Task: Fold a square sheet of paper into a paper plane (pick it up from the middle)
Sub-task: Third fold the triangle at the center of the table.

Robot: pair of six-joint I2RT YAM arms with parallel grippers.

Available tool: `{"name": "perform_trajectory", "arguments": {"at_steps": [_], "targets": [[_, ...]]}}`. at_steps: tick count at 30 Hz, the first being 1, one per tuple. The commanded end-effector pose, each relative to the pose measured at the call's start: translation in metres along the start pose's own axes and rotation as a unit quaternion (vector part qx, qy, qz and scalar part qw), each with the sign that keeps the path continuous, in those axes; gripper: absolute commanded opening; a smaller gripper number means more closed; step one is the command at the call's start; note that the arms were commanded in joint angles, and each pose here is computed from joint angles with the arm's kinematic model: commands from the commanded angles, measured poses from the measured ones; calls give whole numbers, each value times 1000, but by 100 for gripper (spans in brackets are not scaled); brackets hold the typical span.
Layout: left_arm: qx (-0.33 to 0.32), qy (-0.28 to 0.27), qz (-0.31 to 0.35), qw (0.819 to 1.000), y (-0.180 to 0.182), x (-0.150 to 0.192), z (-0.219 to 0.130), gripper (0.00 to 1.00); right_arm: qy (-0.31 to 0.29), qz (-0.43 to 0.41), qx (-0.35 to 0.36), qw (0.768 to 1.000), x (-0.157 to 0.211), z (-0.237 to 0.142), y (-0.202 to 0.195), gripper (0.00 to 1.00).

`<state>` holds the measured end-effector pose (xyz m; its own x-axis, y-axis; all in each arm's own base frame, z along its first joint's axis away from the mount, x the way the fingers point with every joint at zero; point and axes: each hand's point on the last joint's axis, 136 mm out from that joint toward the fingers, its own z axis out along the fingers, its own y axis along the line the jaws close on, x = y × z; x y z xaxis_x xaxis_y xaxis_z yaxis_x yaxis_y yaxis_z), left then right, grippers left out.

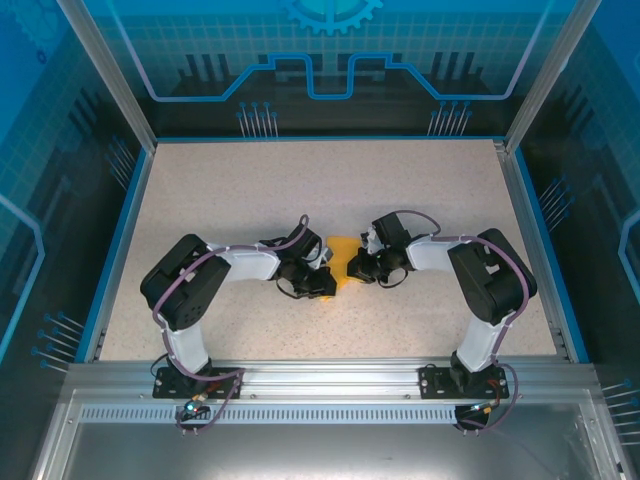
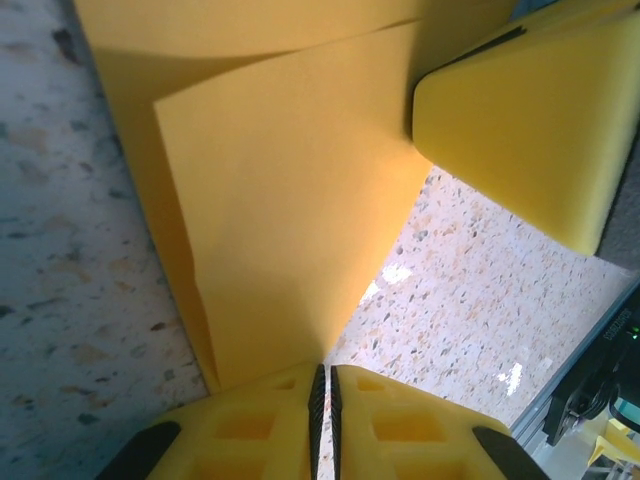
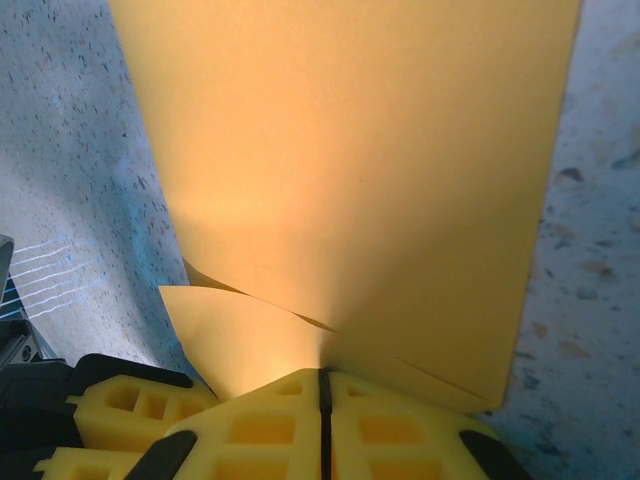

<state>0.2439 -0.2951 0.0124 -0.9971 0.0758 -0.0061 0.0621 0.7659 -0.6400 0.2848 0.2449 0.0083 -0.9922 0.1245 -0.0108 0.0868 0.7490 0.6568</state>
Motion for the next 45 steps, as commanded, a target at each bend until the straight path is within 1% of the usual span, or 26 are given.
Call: {"name": "perform_trajectory", "arguments": {"at_steps": [1,6,19,26,30,34,39,42,45], "targets": [[-56,56,-41,996,36,36,-2,15,20,33,101,994,19,10,-53,9],[-64,65,-42,995,40,40,-3,15,21,33,101,994,20,10,-52,9],[-76,66,-50,994,48,46,-10,15,22,32,100,994,19,10,-51,9],[-71,62,-46,994,44,46,-16,15,22,34,101,994,20,11,-53,9],[-60,54,-38,996,34,42,-23,15,22,34,100,994,20,10,-52,10],[-43,33,-22,998,17,34,-34,15,20,34,99,994,19,10,-51,10],[-10,-8,-4,1000,-11,11,-46,17,17,35,98,994,17,10,-49,10],[21,-19,-3,1000,-28,-4,-44,18,16,34,95,995,15,10,-47,10],[20,-21,-10,1000,-29,-15,-35,18,16,34,91,995,14,10,-45,10]]}}
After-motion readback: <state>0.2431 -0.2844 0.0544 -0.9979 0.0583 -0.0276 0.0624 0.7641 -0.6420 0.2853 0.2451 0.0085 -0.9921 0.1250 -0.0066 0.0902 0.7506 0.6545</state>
